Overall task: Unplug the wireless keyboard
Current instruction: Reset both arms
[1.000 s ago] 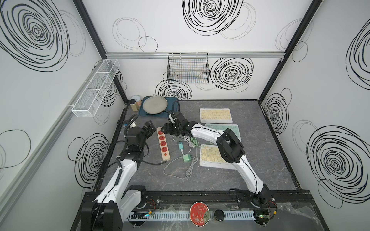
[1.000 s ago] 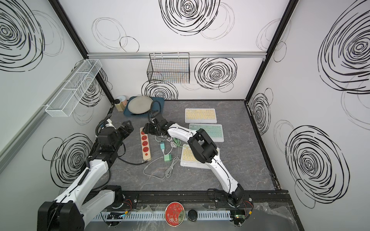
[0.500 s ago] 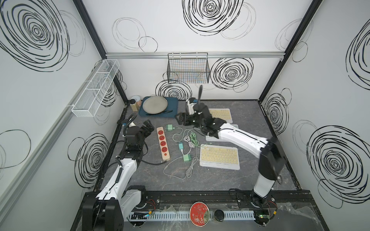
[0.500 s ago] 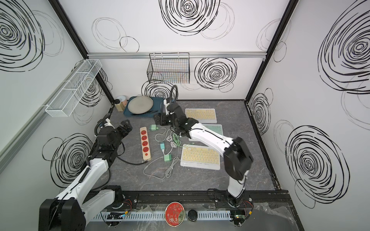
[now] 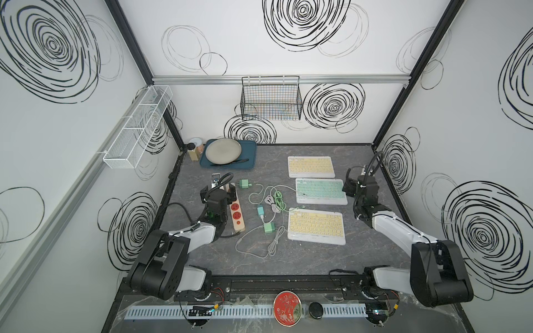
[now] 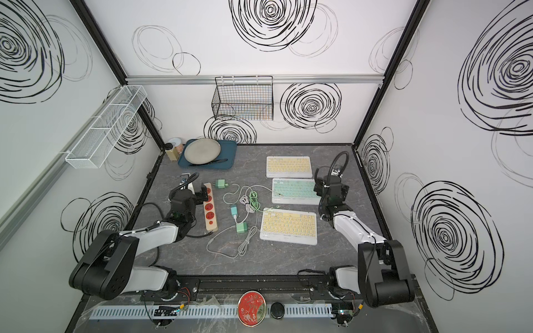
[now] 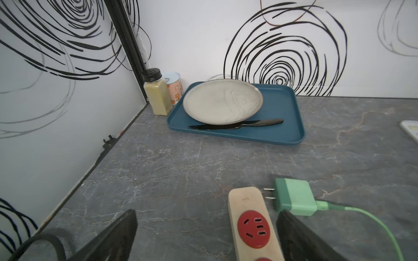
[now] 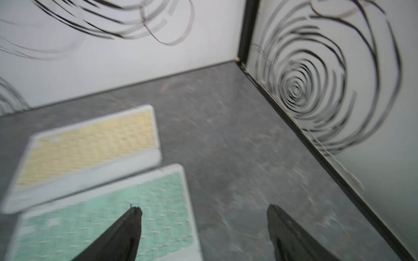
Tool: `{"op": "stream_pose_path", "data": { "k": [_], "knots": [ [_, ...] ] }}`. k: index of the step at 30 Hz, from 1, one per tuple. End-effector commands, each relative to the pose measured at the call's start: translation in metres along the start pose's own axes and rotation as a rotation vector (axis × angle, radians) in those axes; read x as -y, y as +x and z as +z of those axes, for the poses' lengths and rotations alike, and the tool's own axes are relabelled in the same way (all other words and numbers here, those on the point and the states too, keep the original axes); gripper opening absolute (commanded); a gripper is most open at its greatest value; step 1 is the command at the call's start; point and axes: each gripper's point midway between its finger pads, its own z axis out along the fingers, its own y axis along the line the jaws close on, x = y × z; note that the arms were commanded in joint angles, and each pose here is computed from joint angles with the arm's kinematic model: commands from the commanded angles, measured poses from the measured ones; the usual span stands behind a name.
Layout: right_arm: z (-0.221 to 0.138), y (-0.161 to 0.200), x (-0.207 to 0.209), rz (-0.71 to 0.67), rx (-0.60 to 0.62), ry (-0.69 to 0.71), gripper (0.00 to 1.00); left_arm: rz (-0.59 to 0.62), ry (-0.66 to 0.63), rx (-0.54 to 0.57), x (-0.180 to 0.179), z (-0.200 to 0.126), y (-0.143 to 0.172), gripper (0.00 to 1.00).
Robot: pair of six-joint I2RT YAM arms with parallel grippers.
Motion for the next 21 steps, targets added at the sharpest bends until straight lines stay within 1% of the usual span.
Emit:
{"op": "stream_pose_path", "data": {
  "k": [1, 3, 4, 5, 7, 8, 9, 10, 11, 12, 13, 14, 15, 17, 18, 19, 21],
  "knots": [
    [0.011, -0.028, -0.009, 0.011, 0.120, -0.052, 0.89, -0.022, -0.049, 0.152, -0.016, -0.009, -0.026, 0.99],
    [0.023, -0.015, -0.018, -0.026, 0.122, -0.087, 0.89, -0.106, -0.066, 0.202, -0.034, -0.013, -0.022, 1.00],
    [0.029, -0.008, -0.021, -0.032, 0.106, -0.102, 0.89, -0.137, -0.055, 0.222, -0.040, -0.011, -0.021, 1.00],
    [0.035, -0.007, -0.024, -0.049, 0.103, -0.110, 0.89, -0.144, -0.017, 0.222, -0.038, -0.009, -0.021, 1.00],
    [0.035, -0.005, -0.030, -0.061, 0.064, -0.141, 0.90, -0.133, -0.011, 0.197, -0.035, -0.005, -0.018, 0.99],
    [0.032, -0.005, -0.032, -0.065, 0.080, -0.158, 0.90, -0.128, 0.005, 0.197, -0.032, -0.005, -0.016, 0.99],
    [0.027, -0.004, -0.033, -0.066, 0.099, -0.179, 0.92, -0.129, 0.007, 0.203, -0.032, -0.006, -0.014, 0.99],
    [0.020, -0.004, -0.031, -0.055, 0.132, -0.199, 0.98, -0.130, 0.008, 0.227, -0.033, -0.009, -0.014, 0.99],
    [0.013, -0.003, -0.027, -0.031, 0.161, -0.227, 1.00, -0.128, 0.008, 0.246, -0.032, -0.012, -0.015, 0.99],
    [0.008, 0.006, -0.024, -0.014, 0.184, -0.267, 1.00, -0.128, 0.010, 0.240, -0.032, -0.011, -0.015, 0.99],
    [-0.003, -0.001, -0.026, -0.028, 0.292, -0.321, 1.00, -0.130, 0.011, 0.230, -0.032, -0.010, -0.014, 0.99],
    [-0.008, -0.003, -0.027, -0.032, 0.343, -0.333, 1.00, -0.128, 0.008, 0.237, -0.032, -0.010, -0.014, 0.99],
    [-0.007, -0.003, -0.027, -0.033, 0.344, -0.333, 1.00, -0.127, 0.008, 0.235, -0.032, -0.010, -0.014, 0.99],
    [0.004, 0.001, -0.030, -0.047, 0.236, -0.323, 1.00, -0.128, 0.007, 0.237, -0.032, -0.011, -0.015, 1.00],
    [0.009, 0.006, -0.028, -0.013, 0.169, -0.303, 1.00, -0.126, 0.004, 0.235, -0.032, -0.011, -0.014, 0.99],
    [0.007, 0.001, -0.029, -0.025, 0.214, -0.313, 1.00, -0.123, 0.001, 0.235, -0.032, -0.010, -0.015, 0.99],
    [0.003, 0.002, -0.030, -0.042, 0.231, -0.323, 1.00, -0.119, 0.002, 0.232, -0.031, -0.010, -0.014, 0.99]
  ]
}}
